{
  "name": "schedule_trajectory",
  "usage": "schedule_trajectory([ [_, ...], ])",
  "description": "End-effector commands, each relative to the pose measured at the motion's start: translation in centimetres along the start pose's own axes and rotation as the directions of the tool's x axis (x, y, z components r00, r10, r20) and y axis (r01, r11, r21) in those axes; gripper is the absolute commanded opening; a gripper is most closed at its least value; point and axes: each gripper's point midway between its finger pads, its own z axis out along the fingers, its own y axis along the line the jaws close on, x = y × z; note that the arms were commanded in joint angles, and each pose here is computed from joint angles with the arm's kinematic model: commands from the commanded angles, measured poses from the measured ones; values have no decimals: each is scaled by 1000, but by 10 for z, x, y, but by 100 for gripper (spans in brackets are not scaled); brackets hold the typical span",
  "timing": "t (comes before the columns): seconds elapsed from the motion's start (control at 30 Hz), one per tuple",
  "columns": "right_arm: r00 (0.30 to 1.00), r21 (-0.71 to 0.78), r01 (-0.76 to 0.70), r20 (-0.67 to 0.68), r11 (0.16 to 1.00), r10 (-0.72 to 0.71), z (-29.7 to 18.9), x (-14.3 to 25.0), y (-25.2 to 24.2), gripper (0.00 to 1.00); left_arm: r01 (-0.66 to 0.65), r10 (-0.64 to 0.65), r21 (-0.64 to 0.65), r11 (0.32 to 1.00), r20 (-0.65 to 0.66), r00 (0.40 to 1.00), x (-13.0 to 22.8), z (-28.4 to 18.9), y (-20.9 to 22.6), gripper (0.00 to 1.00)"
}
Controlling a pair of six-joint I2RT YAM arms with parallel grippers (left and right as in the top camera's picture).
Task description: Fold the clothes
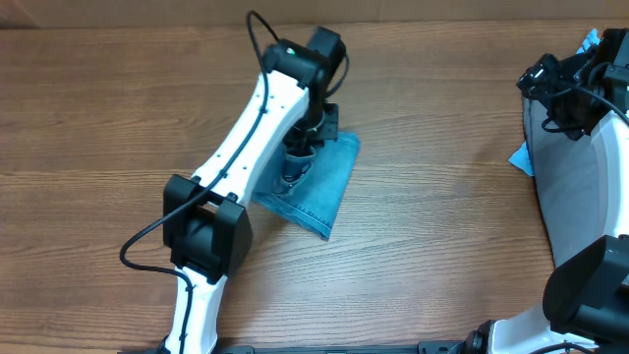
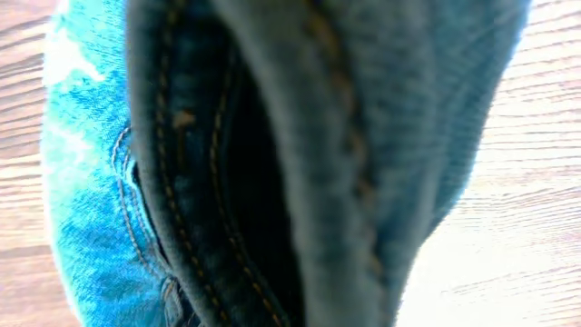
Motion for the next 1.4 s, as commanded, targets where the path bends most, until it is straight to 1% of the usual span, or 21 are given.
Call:
schedule_trajectory([
  [0.0,1000,-3,-2,20,1000,2,-3,-7,2,100,-2,2,25,1000,-31,1000,8,17,-10,11],
  [0.13,1000,-3,-2,20,1000,2,-3,-7,2,100,-2,4,27,1000,-59,998,15,39,-9,4],
  [0.17,1000,-3,-2,20,1000,2,-3,-7,2,100,-9,12,37,999,-68,998,17,43,-10,4],
  [0.3,1000,-3,-2,20,1000,2,-3,-7,2,100,-104,122,166,981,-102,987,28,58,-30,4],
  [0.33,1000,-3,-2,20,1000,2,-3,-7,2,100,-122,144,190,974,-107,984,31,60,-34,6],
  [0.37,1000,-3,-2,20,1000,2,-3,-7,2,100,-136,160,201,970,-108,981,33,63,-36,11],
  [0.4,1000,-3,-2,20,1000,2,-3,-7,2,100,-141,166,201,969,-111,980,35,66,-37,21],
  [0.43,1000,-3,-2,20,1000,2,-3,-7,2,100,-147,172,199,969,-114,979,37,67,-37,34],
  [0.47,1000,-3,-2,20,1000,2,-3,-7,2,100,-158,183,200,967,-113,977,38,67,-38,58],
  [0.5,1000,-3,-2,20,1000,2,-3,-7,2,100,-172,197,203,964,-109,974,38,68,-39,79],
  [0.53,1000,-2,-2,20,1000,2,-3,-7,2,100,-191,215,205,960,-102,971,37,67,-40,81],
  [0.6,1000,-3,-2,20,1000,2,-3,-7,2,100,-215,237,212,953,-87,968,34,66,-41,83],
  [0.7,1000,-3,-2,20,1000,2,-3,-7,2,100,-290,313,272,918,-44,949,29,55,-52,82],
  [0.77,1000,-3,-2,20,1000,2,-3,-7,2,100,-361,383,342,867,2,924,26,39,-64,83],
  [0.83,1000,-3,-2,20,1000,2,-3,-7,2,100,-399,410,379,835,55,910,17,18,-73,82],
  [1.03,1000,-3,-2,20,1000,2,-3,-7,2,100,-455,395,358,816,231,889,-22,-50,-75,80],
  [1.1,1000,-3,-2,20,1000,2,-3,-7,2,100,-454,375,326,829,277,885,-36,-62,-67,78],
  [1.17,1000,-3,-2,20,1000,2,-3,-7,2,100,-427,349,284,859,286,892,-47,-60,-54,76],
  [1.2,1000,-3,-2,20,1000,2,-3,-7,2,100,-405,334,263,875,277,901,-50,-56,-48,74],
  [1.27,1000,-3,-2,20,1000,2,-3,-7,2,100,-366,308,251,896,242,920,-50,-44,-37,64],
  [1.37,1000,-3,-2,20,1000,2,-3,-7,2,100,-326,291,256,910,165,942,-42,-17,-31,39],
])
